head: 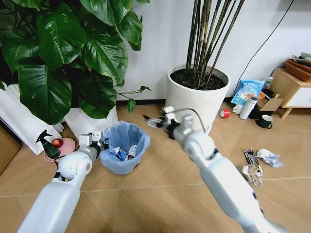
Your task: Pick up the trash bin and place the garbage on the floor into it.
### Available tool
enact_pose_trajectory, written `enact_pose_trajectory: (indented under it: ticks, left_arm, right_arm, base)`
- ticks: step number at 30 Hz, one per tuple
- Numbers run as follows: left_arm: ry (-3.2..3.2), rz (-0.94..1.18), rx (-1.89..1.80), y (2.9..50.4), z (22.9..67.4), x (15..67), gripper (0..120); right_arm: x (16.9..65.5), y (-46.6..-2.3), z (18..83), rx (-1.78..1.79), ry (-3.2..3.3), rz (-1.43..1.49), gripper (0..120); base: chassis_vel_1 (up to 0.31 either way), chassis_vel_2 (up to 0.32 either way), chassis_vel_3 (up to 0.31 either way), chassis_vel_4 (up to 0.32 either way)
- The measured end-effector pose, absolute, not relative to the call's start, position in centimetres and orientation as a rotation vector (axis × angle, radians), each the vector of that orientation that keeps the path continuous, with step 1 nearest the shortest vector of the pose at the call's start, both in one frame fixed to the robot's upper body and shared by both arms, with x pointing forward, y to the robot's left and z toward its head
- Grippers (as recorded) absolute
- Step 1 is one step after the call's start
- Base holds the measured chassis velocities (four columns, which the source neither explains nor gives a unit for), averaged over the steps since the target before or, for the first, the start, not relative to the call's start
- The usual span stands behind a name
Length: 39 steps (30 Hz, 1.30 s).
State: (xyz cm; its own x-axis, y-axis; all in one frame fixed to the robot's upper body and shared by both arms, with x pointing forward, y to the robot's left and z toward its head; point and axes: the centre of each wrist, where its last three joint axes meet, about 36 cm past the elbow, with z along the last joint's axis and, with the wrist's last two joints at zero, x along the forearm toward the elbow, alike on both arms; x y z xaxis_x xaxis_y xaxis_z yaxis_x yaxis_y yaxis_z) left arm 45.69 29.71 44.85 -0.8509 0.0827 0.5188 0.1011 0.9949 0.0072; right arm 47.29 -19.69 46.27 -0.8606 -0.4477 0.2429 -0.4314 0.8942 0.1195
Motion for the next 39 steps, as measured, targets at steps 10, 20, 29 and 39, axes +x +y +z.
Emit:
enact_pose_trajectory:
  ticks: [10, 20, 29, 39]
  left_arm:
    - [-2.59, -0.083, -0.124, 29.9, 44.5, 42.4, 0]
    - [-2.593, -0.086, -0.124, 29.7, 44.6, 41.6, 0]
    - [-2.596, -0.093, -0.123, 29.4, 44.7, 40.8, 0]
    - [-2.598, -0.095, -0.113, 29.8, 44.8, 40.3, 0]
  right_arm:
    - [43.7, -25.5, 43.7, 0.452, -2.801, 0.004, 100]
    - [42.1, -26.7, 42.2, 0.4, -2.782, -0.002, 100]
    - [42.1, -26.3, 41.8, 0.411, -2.782, -0.019, 100]
    - [42.7, -25.3, 41.5, 0.431, -2.78, -0.037, 100]
  base:
    - [0.0, 0.0, 0.0, 0.0]
    - [0.0, 0.0, 0.0, 0.0]
    - [-0.001, -0.037, 0.014, 0.049]
    - [-0.08, -0.098, 0.067, 0.095]
